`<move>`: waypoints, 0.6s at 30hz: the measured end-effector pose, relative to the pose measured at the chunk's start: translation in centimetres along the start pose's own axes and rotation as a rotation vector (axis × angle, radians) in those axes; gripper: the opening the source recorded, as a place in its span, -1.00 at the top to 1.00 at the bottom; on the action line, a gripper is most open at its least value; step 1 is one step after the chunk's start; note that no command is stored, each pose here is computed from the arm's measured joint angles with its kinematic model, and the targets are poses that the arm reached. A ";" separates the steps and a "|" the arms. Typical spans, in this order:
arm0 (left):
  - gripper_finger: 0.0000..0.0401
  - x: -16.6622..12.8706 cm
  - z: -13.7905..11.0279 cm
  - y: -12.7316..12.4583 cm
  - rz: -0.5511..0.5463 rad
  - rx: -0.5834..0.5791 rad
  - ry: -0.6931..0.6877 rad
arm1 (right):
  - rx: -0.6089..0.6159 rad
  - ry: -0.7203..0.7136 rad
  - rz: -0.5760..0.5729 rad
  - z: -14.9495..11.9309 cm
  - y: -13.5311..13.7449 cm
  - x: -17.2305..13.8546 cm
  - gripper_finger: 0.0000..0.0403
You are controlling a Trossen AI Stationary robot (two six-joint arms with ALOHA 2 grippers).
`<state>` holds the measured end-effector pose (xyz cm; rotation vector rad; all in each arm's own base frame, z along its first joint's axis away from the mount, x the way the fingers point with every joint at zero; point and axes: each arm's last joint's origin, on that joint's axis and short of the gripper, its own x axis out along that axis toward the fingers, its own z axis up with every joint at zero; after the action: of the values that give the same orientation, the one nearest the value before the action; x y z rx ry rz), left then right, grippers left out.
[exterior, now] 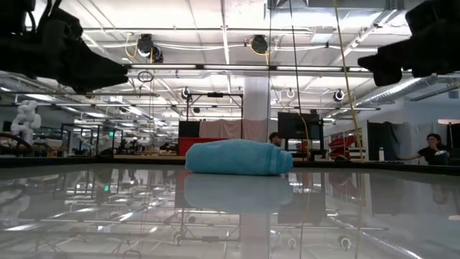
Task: Roll towel into tight, uniform cylinder
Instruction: Return to Home Position
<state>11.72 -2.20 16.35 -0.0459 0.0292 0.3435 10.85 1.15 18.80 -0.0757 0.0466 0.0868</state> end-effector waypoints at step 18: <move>-0.06 0.4 0.1 0.9 0.115 0.019 -0.011 | -0.074 0.064 0.035 -3.0 0.3 0.0 -0.09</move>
<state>11.80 -1.20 16.41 -0.0236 0.0245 0.4585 10.70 1.22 15.81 -0.1515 0.1090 0.1213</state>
